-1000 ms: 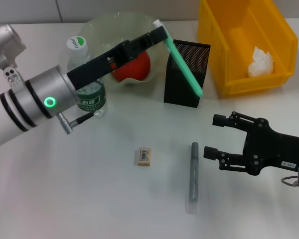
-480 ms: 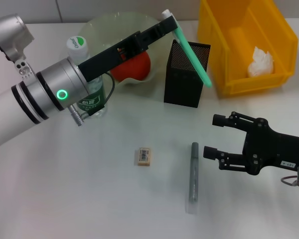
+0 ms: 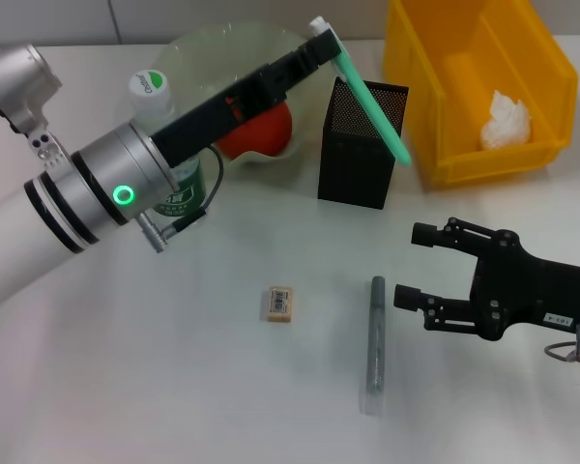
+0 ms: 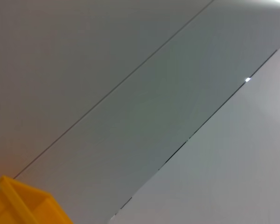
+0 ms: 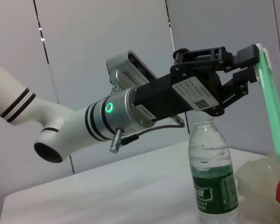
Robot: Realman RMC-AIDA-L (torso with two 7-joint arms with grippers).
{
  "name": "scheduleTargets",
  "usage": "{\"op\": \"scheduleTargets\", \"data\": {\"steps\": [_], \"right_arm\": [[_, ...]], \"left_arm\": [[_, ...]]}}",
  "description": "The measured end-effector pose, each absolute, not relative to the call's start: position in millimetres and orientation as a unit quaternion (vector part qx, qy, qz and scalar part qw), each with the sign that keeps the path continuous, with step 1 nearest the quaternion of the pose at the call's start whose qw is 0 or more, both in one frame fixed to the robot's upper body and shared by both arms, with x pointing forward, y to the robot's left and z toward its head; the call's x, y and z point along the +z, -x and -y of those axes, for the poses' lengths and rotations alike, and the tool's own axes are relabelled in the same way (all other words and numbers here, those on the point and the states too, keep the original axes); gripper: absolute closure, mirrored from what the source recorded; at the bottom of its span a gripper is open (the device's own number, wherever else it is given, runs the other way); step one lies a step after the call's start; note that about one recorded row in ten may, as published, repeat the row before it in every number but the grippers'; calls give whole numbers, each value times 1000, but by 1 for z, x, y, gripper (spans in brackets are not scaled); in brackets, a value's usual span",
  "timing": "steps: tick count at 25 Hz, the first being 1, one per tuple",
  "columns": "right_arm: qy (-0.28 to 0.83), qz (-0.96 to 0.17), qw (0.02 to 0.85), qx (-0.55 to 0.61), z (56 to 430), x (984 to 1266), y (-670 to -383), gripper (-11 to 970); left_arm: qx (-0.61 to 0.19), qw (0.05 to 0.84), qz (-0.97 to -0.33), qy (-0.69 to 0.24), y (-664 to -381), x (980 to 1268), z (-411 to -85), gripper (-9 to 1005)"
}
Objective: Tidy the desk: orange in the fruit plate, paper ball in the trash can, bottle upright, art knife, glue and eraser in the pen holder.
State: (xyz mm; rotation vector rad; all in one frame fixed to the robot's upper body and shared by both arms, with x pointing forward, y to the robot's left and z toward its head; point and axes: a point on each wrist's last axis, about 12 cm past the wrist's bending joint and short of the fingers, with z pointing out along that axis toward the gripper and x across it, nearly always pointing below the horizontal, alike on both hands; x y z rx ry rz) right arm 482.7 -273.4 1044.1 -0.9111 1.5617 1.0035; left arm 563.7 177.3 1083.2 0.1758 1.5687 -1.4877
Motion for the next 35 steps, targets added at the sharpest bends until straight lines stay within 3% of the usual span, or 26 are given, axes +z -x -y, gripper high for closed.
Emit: {"op": "scheduleTargets", "data": {"steps": [19, 35], "right_arm": [[377, -651, 512, 415, 275, 1043, -480, 166], [368, -653, 508, 424, 273, 1042, -479, 168]], "left_arm": [[-528, 566, -612, -161, -539, 1069, -181, 805], [-441, 677, -568, -158, -530, 1072, -154, 805]]}}
